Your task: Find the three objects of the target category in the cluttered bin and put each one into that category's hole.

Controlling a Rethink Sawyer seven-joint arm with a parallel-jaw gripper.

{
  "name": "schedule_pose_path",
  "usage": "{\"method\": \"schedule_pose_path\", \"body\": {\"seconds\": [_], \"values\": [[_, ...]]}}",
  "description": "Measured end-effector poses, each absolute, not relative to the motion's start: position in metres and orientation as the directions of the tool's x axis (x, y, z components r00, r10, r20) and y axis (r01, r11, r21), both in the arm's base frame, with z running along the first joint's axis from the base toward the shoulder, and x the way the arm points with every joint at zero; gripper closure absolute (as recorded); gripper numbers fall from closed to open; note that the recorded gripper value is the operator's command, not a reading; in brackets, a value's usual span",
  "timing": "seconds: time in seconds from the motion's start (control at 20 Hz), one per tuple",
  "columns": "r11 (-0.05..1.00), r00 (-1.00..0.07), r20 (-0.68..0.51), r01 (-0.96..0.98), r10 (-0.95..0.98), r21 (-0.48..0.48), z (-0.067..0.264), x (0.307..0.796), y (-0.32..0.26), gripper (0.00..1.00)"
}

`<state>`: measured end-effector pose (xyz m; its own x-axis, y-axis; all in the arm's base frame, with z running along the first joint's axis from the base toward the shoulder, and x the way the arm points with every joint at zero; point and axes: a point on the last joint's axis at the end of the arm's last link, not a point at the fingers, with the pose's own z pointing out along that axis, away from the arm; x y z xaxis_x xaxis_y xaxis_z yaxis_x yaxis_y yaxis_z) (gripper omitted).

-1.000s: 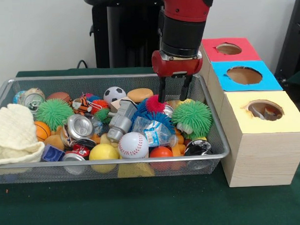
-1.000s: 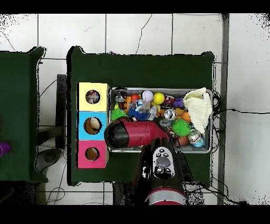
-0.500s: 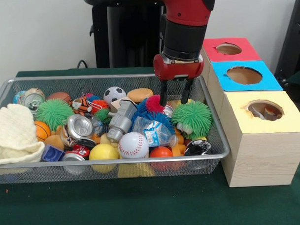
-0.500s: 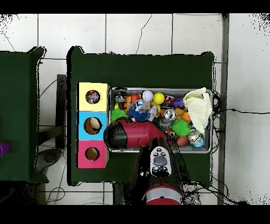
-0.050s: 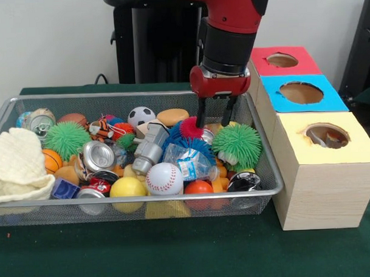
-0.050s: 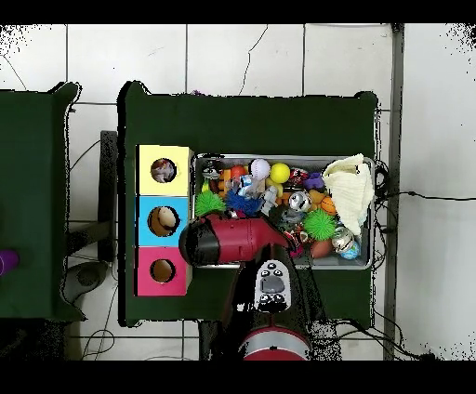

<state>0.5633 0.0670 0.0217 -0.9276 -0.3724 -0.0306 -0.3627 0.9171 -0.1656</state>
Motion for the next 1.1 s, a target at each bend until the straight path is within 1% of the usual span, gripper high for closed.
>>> {"method": "schedule_pose_path", "body": {"seconds": [0.5,1.1], "values": [[0.930,-0.941,-0.043,-0.324,-0.335,-0.174,0.024,0.567,0.043,0.00],[0.924,-0.940,-0.042,-0.324,-0.339,-0.205,0.019,0.561,0.034,0.00]]}}
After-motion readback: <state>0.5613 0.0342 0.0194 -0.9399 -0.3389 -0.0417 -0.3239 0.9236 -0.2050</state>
